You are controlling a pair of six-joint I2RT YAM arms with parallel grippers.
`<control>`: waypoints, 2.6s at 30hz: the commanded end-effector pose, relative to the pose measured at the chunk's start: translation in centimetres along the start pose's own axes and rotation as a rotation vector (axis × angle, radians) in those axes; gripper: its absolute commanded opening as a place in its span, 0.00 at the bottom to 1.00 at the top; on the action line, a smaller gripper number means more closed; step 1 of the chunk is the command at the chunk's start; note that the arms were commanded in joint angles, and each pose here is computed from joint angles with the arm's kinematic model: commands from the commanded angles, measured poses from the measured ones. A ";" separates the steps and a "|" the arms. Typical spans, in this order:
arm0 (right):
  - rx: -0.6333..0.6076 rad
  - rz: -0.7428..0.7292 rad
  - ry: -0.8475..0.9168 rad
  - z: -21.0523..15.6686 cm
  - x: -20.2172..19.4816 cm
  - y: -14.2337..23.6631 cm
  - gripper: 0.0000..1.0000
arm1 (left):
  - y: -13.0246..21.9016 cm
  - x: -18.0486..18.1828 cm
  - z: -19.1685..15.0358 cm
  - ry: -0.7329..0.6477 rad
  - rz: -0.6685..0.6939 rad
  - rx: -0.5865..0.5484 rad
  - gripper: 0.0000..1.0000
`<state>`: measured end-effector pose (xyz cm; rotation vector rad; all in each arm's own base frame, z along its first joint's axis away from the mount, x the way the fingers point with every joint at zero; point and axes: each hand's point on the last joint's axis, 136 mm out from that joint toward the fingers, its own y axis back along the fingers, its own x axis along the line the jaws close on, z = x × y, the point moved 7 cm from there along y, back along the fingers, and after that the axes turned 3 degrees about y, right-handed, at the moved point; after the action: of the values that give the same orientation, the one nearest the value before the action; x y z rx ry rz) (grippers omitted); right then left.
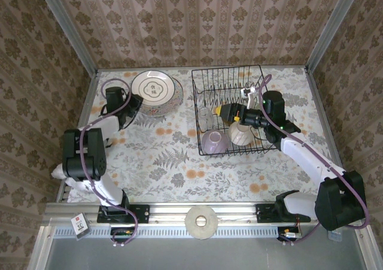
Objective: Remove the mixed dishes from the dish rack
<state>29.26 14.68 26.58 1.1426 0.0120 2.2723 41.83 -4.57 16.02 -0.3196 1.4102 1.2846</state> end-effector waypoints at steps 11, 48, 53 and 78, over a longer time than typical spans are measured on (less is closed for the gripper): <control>-0.001 0.010 0.057 0.2 1.3 0.1 1.00 | -3.1 -0.3 2.2 -0.020 -0.029 0.021 0.00; 0.015 -0.004 0.082 -0.2 1.5 -0.3 1.00 | -5.2 1.3 3.1 -0.033 0.030 0.045 0.43; 0.014 -0.006 0.083 -0.1 1.5 -0.3 1.00 | -4.1 0.9 3.5 -0.056 0.066 0.028 0.61; -0.043 -0.212 0.133 0.4 1.2 1.9 1.00 | 12.6 -10.9 -3.9 -0.565 -0.042 -0.158 1.00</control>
<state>28.20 14.53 26.42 1.0259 0.1275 2.1920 35.17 -7.20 30.62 -0.1637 0.9067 1.3371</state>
